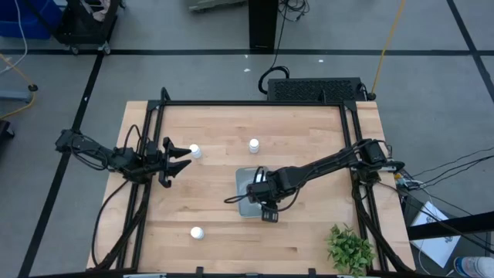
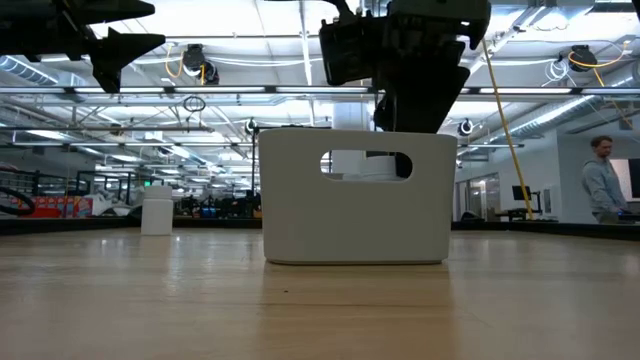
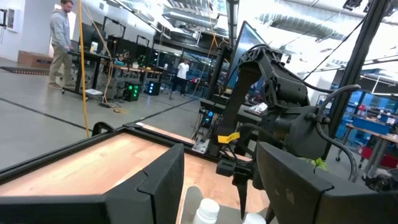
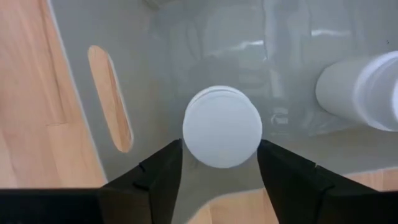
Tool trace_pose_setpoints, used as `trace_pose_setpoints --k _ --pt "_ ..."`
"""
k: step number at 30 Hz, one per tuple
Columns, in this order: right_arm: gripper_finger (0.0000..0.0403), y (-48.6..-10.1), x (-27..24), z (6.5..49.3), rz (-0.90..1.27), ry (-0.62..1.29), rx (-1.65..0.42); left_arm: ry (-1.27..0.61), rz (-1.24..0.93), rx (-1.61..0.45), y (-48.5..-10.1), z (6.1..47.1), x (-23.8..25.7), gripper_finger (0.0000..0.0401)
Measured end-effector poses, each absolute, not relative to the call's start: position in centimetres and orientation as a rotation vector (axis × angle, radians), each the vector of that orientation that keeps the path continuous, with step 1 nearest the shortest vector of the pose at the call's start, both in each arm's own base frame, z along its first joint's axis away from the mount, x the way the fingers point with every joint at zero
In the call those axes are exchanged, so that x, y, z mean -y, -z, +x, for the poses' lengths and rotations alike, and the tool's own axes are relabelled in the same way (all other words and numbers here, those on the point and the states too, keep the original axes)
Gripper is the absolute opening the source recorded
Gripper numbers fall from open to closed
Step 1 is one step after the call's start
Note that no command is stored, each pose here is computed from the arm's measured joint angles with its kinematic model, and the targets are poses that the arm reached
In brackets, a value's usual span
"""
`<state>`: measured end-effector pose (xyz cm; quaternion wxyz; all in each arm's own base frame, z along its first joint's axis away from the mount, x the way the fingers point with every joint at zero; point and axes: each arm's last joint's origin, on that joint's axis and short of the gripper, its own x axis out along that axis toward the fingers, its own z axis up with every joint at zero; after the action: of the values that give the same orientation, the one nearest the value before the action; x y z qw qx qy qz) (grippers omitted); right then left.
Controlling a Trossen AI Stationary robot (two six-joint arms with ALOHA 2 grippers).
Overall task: Pick and place pill bottles into a basket
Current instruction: Put the white medicine bottle into the gray bin
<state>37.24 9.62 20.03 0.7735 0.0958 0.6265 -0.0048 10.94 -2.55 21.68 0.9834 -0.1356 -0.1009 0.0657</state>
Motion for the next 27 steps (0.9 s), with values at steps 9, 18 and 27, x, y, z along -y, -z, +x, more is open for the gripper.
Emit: trace_pose_setpoints --k 9,18,27 --pt "0.0206 -22.6 -9.0 36.3 0.217 0.011 -1.312 -0.132 -0.274 0.203 -21.7 10.9 2.6 0.0209" --pt "0.0208 -27.4 -5.3 35.3 0.169 0.08 -1.116 -0.131 -0.297 0.204 -21.7 10.9 2.5 0.0209" --pt "0.0224 -29.3 2.6 36.0 0.245 0.193 -0.94 -0.151 -0.295 0.205 -21.7 10.9 2.5 0.0209"
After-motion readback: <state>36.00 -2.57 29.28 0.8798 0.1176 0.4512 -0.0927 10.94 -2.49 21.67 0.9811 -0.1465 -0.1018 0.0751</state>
